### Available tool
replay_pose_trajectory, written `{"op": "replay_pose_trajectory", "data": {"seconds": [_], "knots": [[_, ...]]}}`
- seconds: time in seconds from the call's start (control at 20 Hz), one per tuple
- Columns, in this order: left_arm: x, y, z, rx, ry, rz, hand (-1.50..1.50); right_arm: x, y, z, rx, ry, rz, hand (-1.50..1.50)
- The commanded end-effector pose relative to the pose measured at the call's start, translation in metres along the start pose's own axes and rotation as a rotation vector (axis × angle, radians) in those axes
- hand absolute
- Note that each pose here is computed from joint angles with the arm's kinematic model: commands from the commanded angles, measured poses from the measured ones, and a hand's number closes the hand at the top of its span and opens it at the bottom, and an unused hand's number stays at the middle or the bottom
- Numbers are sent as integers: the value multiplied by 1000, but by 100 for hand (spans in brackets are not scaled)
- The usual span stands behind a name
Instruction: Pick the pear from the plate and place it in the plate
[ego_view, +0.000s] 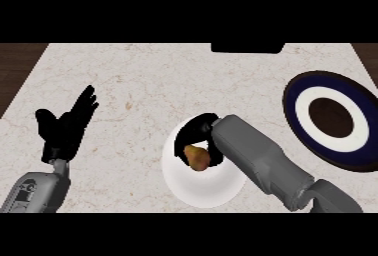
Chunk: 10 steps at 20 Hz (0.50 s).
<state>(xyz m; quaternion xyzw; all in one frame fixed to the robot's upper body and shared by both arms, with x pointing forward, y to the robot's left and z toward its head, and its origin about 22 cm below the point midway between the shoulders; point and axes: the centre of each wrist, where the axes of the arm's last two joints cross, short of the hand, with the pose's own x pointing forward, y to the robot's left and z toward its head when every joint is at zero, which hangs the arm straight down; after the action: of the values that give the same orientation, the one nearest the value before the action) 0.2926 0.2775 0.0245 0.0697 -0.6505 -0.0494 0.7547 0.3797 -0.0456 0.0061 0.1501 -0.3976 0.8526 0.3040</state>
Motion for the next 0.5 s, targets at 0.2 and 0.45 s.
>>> {"op": "replay_pose_trajectory", "data": {"seconds": [0.2,0.45], "knots": [[-10,18,5,55,36,18,0,-6,7,6,-354,71,-122,150],[-30,31,17,139,93,23,0,-53,-3,95,-896,374,-286,150]]}}
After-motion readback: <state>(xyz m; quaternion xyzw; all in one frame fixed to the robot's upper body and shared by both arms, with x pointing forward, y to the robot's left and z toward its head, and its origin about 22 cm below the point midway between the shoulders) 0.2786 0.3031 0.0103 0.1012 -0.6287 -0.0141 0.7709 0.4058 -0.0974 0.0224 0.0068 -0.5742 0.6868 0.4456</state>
